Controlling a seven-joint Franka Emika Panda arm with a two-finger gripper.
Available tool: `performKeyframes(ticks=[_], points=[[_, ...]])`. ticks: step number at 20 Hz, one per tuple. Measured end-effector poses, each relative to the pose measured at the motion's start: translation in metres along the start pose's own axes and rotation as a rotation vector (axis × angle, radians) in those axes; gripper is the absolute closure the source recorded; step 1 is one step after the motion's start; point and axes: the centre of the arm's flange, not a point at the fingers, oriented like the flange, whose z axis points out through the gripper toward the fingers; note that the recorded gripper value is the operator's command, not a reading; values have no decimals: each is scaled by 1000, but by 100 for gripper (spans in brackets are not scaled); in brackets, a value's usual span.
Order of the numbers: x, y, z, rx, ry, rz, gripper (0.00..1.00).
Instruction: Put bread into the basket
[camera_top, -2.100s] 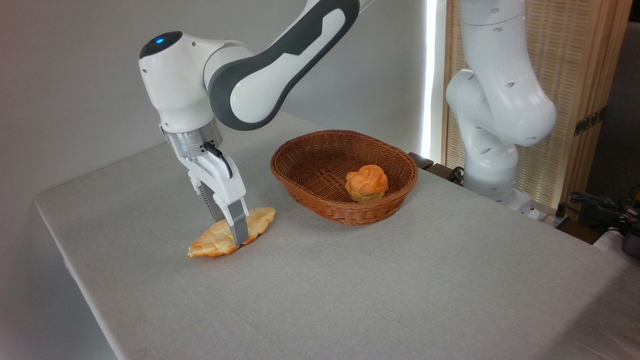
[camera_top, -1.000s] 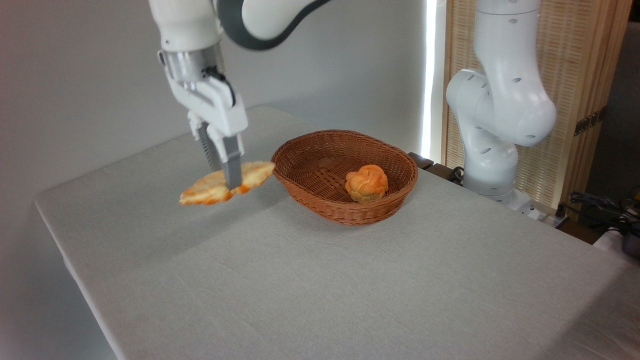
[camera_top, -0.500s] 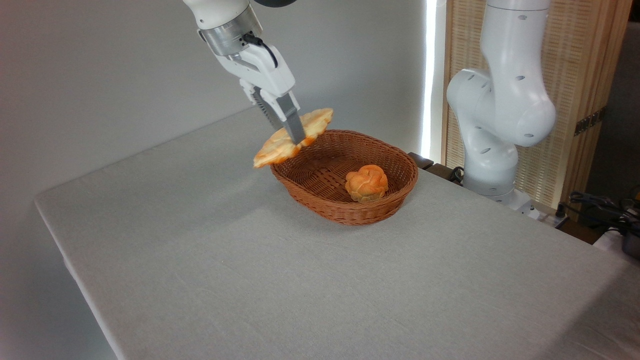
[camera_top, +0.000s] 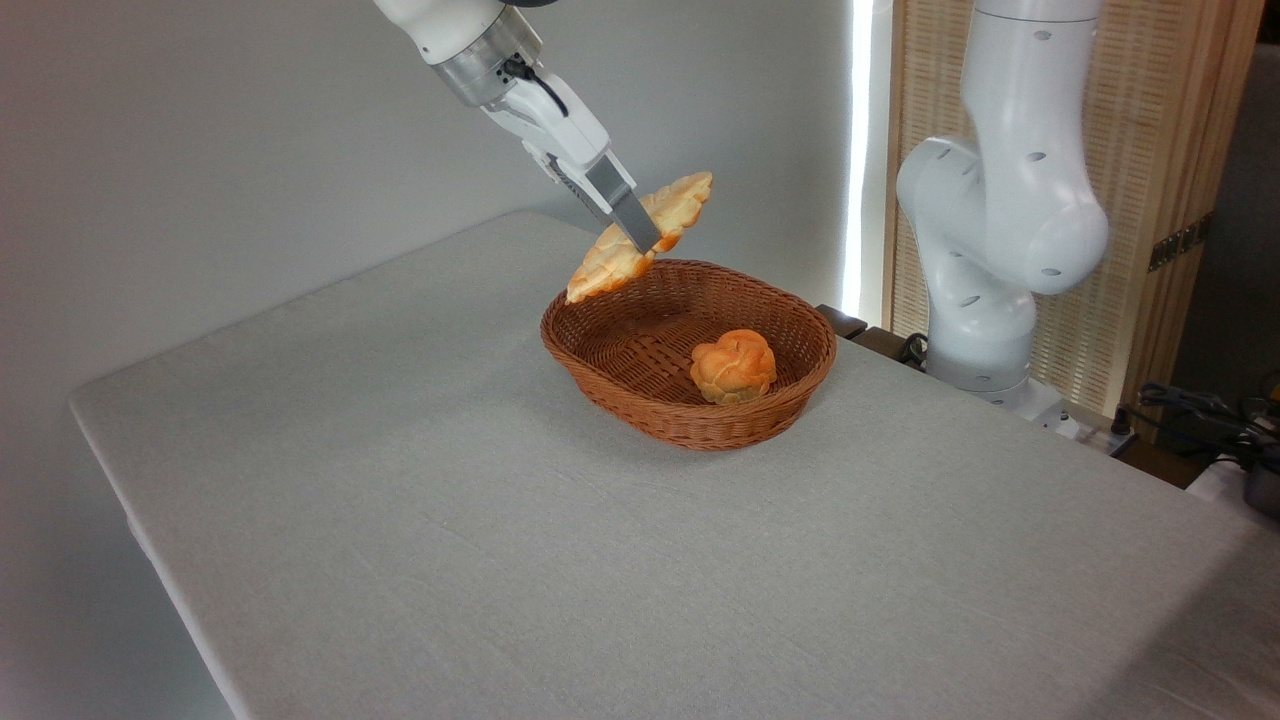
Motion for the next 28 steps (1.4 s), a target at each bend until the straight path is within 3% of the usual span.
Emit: performKeyframes(ticks=[7,10,12,16,22,25,28], points=[[9,10,12,-2,-31,24,0],[9,8,9,4,-16,21,0],[10,0,0,28,47,10,0],[-7,-47,-35,84,230,-74,0],[-44,-136,-75,252,500,-236,0],[-55,-177,-75,286,565,-305,0],[-68,-204,-70,295,576,-333,0]])
